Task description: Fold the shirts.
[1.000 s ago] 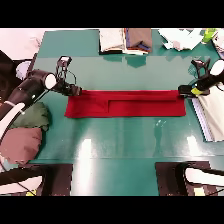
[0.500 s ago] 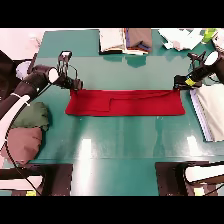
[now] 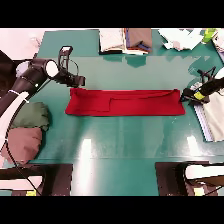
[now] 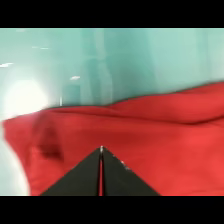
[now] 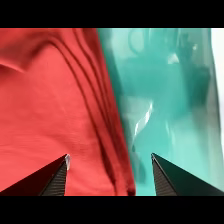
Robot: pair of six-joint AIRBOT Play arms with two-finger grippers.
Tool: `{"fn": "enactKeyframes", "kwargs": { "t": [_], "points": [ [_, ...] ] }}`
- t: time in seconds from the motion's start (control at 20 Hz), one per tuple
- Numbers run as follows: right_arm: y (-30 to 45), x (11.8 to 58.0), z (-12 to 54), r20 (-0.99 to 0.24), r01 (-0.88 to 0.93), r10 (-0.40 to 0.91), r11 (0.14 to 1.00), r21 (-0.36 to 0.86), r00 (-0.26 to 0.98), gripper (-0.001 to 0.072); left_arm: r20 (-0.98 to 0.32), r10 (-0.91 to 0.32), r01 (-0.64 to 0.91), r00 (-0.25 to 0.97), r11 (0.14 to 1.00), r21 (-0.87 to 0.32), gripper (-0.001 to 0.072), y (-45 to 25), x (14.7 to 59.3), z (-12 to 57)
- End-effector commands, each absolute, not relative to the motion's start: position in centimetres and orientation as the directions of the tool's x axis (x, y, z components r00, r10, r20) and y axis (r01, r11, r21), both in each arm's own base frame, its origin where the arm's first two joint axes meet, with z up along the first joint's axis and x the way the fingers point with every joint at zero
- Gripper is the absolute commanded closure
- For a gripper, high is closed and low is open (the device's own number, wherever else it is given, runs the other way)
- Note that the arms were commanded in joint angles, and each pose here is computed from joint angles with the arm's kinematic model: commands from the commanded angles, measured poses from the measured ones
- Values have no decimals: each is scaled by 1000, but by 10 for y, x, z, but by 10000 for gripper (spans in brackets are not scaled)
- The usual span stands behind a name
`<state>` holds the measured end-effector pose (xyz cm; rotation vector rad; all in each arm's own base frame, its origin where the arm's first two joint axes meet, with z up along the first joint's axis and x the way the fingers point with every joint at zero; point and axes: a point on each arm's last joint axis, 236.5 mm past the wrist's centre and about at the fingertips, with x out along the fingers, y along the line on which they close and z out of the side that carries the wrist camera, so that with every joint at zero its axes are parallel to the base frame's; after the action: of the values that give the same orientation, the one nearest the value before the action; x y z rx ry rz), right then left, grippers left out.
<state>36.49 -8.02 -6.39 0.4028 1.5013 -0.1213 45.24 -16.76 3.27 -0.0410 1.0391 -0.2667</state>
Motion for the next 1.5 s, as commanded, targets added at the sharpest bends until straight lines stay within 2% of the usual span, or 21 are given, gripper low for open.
{"fn": "enactKeyframes", "kwargs": {
  "t": [0.0,0.15,0.25,0.35,0.45,0.6,0.8,1.15,1.45],
  "points": [
    [-69,360,-84,-974,335,209,915,225,83,120,-828,-281,237,485,954,-184,681,-192,450,37],
    [-55,375,-83,-969,308,214,920,243,125,134,-819,-307,260,484,945,-200,681,-207,446,39],
    [-47,377,-84,-969,286,212,928,240,126,194,-818,-323,262,476,940,-218,681,-213,443,39],
    [-42,379,-84,-970,265,207,936,234,127,515,-814,-343,258,469,934,-246,681,-218,442,40],
    [-39,375,-83,-971,255,213,938,235,111,696,-811,-351,256,467,932,-256,682,-220,441,41],
    [-44,369,-66,-976,233,182,951,205,115,695,-807,-386,244,446,920,-305,682,-229,439,38],
    [-31,371,-3,-962,157,153,969,191,228,696,-800,-471,292,373,877,-381,683,-271,431,10],
    [50,383,143,-868,-50,212,976,212,448,696,-814,-521,441,256,812,-381,682,-377,414,-31],
    [109,384,213,-784,-169,298,954,246,544,696,-808,-562,506,179,757,-414,682,-418,394,-50]
  ]
}}
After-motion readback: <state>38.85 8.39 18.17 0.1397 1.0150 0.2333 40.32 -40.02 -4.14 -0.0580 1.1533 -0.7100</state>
